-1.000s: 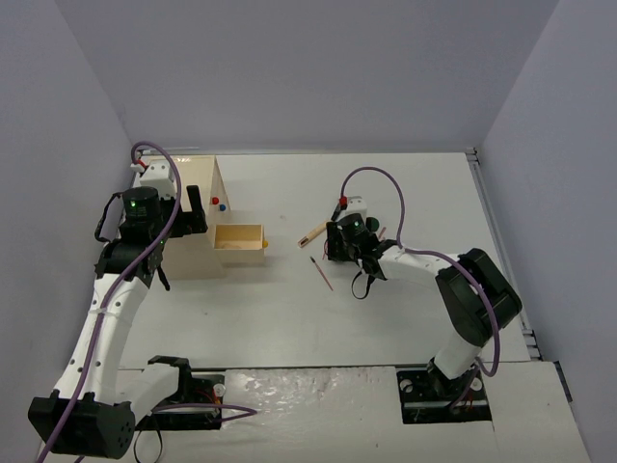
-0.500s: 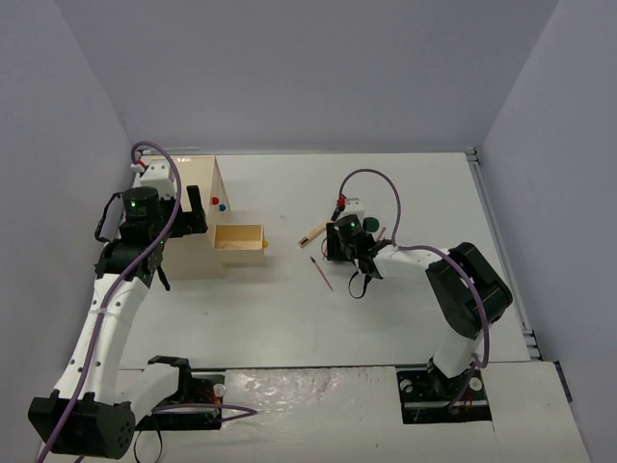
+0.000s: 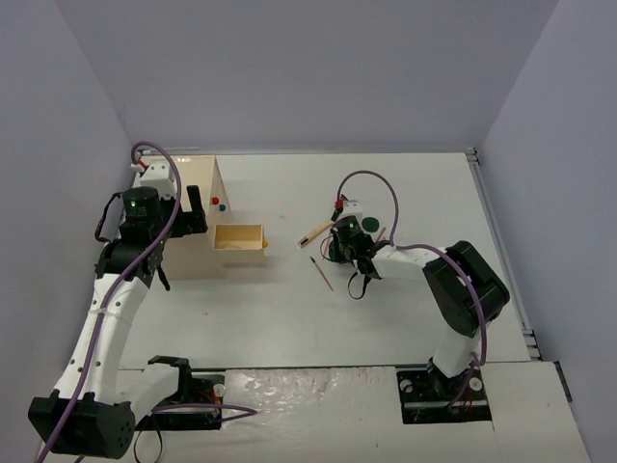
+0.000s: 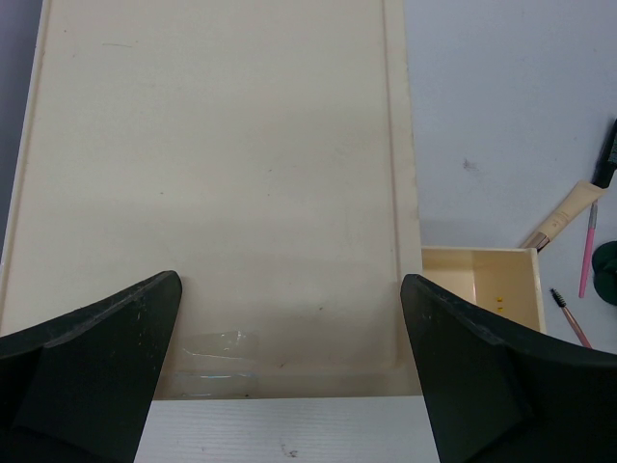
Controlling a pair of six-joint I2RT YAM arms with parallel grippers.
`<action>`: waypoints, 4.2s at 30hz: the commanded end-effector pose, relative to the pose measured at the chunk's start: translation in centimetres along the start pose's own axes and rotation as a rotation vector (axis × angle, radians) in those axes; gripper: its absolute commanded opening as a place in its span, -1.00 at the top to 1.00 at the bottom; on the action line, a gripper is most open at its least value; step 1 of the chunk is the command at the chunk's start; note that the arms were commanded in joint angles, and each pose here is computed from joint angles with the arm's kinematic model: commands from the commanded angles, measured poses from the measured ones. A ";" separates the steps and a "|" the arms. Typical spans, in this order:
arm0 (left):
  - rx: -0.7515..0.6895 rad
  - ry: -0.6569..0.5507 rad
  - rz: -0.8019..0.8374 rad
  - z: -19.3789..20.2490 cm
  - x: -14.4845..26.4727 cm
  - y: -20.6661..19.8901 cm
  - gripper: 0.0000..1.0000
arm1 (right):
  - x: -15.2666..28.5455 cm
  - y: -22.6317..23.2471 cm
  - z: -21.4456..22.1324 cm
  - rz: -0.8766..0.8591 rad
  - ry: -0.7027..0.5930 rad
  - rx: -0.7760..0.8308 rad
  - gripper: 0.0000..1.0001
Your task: Organize the makeup
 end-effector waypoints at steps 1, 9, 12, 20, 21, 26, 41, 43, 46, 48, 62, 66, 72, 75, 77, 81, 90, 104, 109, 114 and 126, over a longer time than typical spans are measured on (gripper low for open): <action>0.020 -0.059 0.008 -1.8 0.3 -0.1 -0.94 | 0.7 0.8 -2.7 -0.025 -0.092 -0.008 0.94; 0.020 -0.058 0.010 -1.8 0.3 -0.1 -0.94 | 4.9 2.4 -6.0 -0.089 -0.169 0.079 1.00; 0.020 -0.058 0.007 -1.8 0.3 -0.1 -0.94 | 7.2 4.3 -7.9 -0.181 -0.221 0.134 0.99; 0.018 -0.054 0.005 -1.7 0.2 0.0 -0.94 | 10.7 10.4 -12.5 -0.401 -0.311 0.248 0.94; 0.017 -0.055 0.004 -1.7 0.2 0.0 -0.94 | 10.8 11.6 -12.8 -0.460 -0.310 0.267 0.94; 0.016 -0.055 0.001 -1.7 0.2 0.0 -0.94 | 10.6 16.3 -13.4 -0.669 -0.315 0.340 0.92; 0.014 -0.054 -0.001 -1.7 0.2 0.0 -0.94 | 7.7 21.8 -12.6 -0.733 -0.329 0.471 -0.06; 0.015 -0.054 0.000 -1.7 0.2 0.0 -0.94 | 7.9 21.7 -13.0 -0.714 -0.350 0.478 -0.15; 0.014 -0.054 0.000 -1.7 0.2 0.0 -0.94 | 8.7 21.1 -13.8 -0.677 -0.386 0.475 -0.19; 0.015 -0.054 0.000 -1.7 0.2 0.0 -0.94 | 9.5 20.1 -14.9 -0.621 -0.428 0.455 -0.20; 0.018 -0.051 0.002 -1.7 0.2 0.0 -0.94 | 2.0 -3.3 -14.4 0.110 -0.298 0.012 -0.20; 0.017 -0.048 0.003 -1.7 0.1 0.0 -0.94 | -0.4 -6.1 -12.7 0.149 -0.219 -0.012 -0.08; 0.016 -0.042 0.004 -1.6 -0.1 0.0 -0.94 | -3.2 -7.9 -11.6 0.114 -0.130 0.003 0.12; 0.017 -0.042 0.004 -1.7 -0.1 0.0 -0.94 | -4.2 -8.2 -11.2 0.095 -0.098 0.004 0.18; 0.018 -0.043 0.004 -1.7 -0.1 0.0 -0.94 | -4.9 -8.4 -10.9 0.084 -0.076 0.004 0.21; 0.017 -0.040 0.004 -1.6 -0.1 0.0 -0.94 | -6.0 -8.7 -9.9 0.091 -0.035 0.014 0.22; 0.016 -0.038 0.005 -1.6 -0.1 0.0 -0.94 | -7.0 -8.9 -8.9 0.097 0.043 0.002 0.25; 0.016 -0.039 -0.001 -1.6 -0.1 0.0 -0.94 | -3.5 -6.7 -11.2 0.026 -0.021 0.060 1.00; 0.014 -0.047 -0.008 -1.7 0.1 0.1 -0.94 | 1.6 0.2 -14.2 -0.177 -0.172 0.206 1.00; 0.013 -0.047 -0.009 -1.7 0.0 0.1 -0.94 | 5.5 8.2 -15.1 -0.475 -0.285 0.348 1.00; 0.013 -0.046 -0.005 -1.7 0.0 0.1 -0.94 | 7.6 19.7 -13.8 -0.901 -0.331 0.551 0.97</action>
Point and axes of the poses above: each gripper's point midway between its finger pads, its own x axis back along the fingers, its own y axis along the line the jaws close on, z = x × y, the point moved 9 cm from there along x, back along the fingers, and after that the axes turned 4 degrees about -x, right-handed, at the moved point
